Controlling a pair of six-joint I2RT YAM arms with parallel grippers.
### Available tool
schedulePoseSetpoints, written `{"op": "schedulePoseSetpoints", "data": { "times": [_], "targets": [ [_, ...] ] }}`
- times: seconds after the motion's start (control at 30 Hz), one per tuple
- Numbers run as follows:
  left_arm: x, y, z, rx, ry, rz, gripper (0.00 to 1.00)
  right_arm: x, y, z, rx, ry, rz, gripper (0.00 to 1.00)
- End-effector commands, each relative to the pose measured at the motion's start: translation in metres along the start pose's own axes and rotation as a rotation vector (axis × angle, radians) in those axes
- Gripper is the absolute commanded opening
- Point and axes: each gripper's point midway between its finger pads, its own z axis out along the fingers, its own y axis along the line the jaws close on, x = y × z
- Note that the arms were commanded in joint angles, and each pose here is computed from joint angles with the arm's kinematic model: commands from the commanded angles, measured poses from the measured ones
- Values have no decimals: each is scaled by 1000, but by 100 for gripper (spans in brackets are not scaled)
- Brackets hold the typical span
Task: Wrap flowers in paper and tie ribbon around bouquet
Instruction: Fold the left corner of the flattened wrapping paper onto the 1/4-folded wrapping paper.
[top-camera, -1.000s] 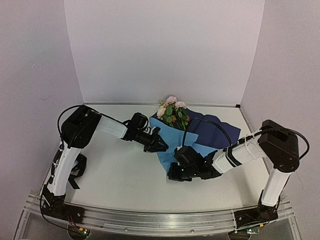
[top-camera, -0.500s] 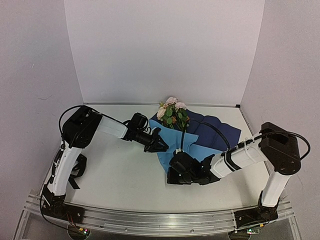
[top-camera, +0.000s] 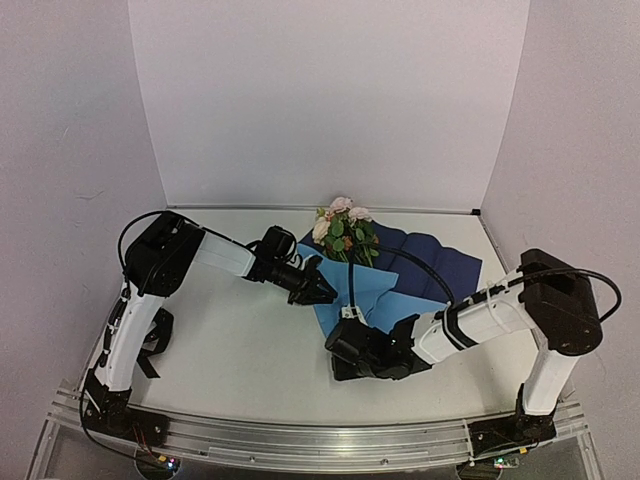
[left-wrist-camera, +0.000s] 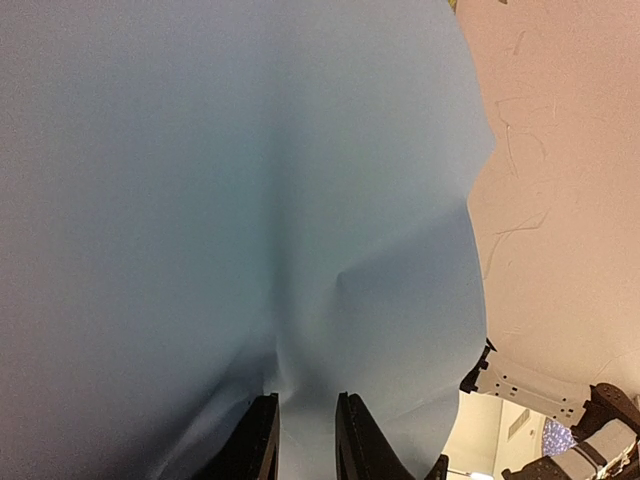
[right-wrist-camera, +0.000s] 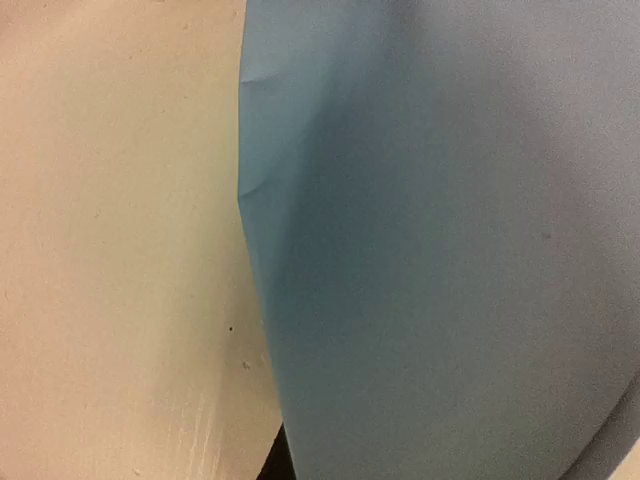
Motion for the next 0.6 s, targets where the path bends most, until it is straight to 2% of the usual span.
{"op": "schedulePoseSetpoints", "data": {
  "times": [0.0,0.1,0.23,0.47,0.57],
  "targets": [
    [-16,67,-6,-156,-88,-115,22,49,0,-8,-62,186,-39,7],
    [-15,67,-6,-156,-87,-111,22,52,2,-13,-99,196,-14,18],
    [-16,66,-6,-158,-89,-98,22,35,-1,-36,-130,132,22,37],
    [-14,61,-9,-169,-86,-92,22,-32,15,-103,-186,-23,25,45],
    [-12,59,-9,-168,-86,-87,22,-64,23,-109,-193,-42,31,43]
  ]
}}
